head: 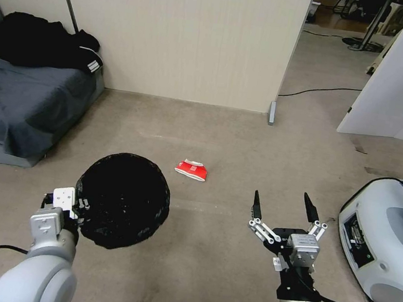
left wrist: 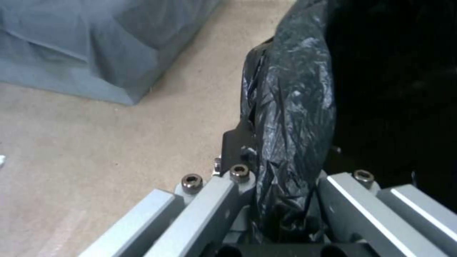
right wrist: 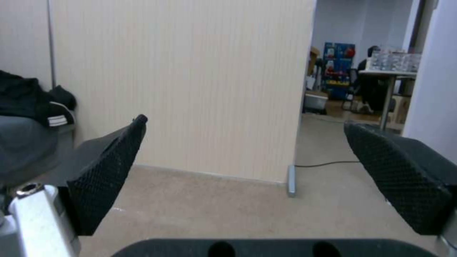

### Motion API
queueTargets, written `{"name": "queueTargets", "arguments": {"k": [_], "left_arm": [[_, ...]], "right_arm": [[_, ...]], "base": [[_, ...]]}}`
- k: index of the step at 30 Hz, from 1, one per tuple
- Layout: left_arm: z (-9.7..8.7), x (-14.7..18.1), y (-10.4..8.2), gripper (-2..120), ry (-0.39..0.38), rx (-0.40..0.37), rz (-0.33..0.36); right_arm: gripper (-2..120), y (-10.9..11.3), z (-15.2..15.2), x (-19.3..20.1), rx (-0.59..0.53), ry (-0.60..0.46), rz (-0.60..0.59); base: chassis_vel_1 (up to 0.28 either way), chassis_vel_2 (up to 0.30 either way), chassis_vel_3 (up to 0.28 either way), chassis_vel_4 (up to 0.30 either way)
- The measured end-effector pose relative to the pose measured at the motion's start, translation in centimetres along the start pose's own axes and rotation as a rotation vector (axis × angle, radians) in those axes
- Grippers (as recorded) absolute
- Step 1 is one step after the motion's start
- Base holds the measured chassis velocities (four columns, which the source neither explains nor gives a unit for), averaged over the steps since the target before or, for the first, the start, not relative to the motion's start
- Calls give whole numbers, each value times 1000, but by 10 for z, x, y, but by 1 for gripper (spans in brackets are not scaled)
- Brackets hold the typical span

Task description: Pick up the trash bin, then pick up the garbage from the floor and place it into the trash bin.

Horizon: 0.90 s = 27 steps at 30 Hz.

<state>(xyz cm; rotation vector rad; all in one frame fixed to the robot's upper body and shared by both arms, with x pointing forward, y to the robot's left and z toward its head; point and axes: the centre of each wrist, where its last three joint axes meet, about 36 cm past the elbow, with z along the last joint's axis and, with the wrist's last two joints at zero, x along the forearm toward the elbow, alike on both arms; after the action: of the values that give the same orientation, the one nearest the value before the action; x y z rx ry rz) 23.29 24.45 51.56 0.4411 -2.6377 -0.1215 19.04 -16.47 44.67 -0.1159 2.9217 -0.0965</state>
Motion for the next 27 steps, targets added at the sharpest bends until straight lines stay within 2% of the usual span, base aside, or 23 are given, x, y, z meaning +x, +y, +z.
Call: {"name": "queueTargets", "arguments": {"k": [6,13,27], "left_arm": [[20,16,-5,0,27,-77,-28],[35,27,-6,0,22,-94,-32],[39,30,-8,0,-5,-75,-56]], "right_arm": [[100,2,3,1,0,-7,-30],[100,1,4,1,1,-6,-39],[100,-1,5,2,15,-6,-68]], "base": [[0,0,0,0],[0,0,0,0],[0,0,0,0]]}}
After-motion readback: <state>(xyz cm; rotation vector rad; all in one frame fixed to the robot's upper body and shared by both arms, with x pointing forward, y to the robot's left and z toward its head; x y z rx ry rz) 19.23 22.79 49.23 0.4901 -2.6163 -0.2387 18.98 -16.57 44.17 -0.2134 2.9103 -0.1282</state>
